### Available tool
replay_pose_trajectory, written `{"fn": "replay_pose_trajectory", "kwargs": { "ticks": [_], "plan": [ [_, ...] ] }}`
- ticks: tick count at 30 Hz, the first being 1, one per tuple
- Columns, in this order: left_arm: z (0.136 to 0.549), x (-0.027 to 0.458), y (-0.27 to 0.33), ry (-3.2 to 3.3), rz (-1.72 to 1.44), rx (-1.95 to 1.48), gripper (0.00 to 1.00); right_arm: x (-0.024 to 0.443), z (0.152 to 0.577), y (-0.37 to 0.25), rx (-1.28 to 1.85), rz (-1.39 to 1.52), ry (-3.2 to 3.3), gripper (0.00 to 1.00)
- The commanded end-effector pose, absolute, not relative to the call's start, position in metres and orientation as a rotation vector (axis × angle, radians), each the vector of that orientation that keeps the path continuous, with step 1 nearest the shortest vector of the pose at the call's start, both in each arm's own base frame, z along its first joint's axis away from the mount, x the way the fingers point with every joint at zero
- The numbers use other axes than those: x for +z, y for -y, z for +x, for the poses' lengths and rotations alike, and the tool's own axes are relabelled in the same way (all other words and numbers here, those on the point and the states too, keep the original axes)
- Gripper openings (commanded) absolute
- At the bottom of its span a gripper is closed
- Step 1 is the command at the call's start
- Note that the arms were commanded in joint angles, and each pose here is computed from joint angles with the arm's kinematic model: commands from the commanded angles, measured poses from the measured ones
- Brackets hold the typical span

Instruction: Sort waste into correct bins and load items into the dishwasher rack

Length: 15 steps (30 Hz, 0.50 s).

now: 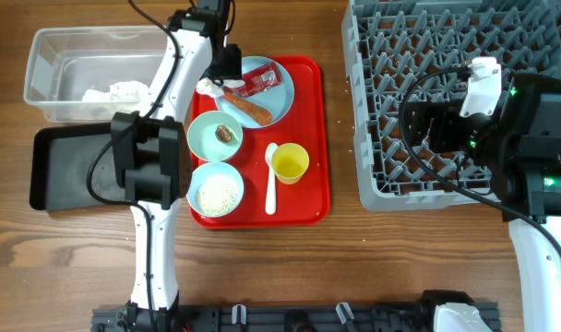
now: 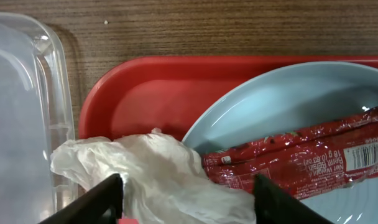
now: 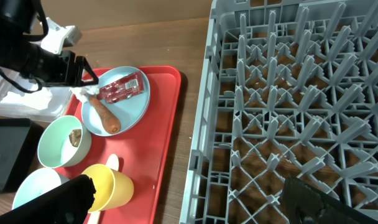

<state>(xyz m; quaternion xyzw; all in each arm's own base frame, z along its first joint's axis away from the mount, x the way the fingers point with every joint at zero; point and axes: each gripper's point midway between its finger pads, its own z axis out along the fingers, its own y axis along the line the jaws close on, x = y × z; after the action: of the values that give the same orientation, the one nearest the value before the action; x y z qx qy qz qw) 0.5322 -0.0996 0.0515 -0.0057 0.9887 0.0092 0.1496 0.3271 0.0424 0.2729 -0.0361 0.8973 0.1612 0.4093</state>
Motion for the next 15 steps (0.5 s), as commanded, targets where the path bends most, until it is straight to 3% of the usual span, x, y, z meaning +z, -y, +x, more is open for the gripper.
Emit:
{"fn": "replay_pose_trajectory", "kwargs": {
  "ticks": [1,5,8,15],
  "plan": [
    [0.528,0.034,0.103,-2.874,-0.003,0.045,0.48,0.278,0.328,-0.046,0.428,-0.106,-2.249,1.00],
    [0.525,0.019,0.104,-2.904,0.004,0.054,0.31,0.273,0.328,-0.046,0.431,-0.102,-2.269,1.00],
    [0.519,0.009,0.105,-2.936,0.012,0.065,0.04,0.271,0.328,-0.046,0.433,-0.100,-2.277,1.00],
    [0.530,0.078,0.108,-2.801,0.003,0.019,0.04,0.270,0.328,-0.046,0.434,-0.099,-2.279,1.00]
  ]
}}
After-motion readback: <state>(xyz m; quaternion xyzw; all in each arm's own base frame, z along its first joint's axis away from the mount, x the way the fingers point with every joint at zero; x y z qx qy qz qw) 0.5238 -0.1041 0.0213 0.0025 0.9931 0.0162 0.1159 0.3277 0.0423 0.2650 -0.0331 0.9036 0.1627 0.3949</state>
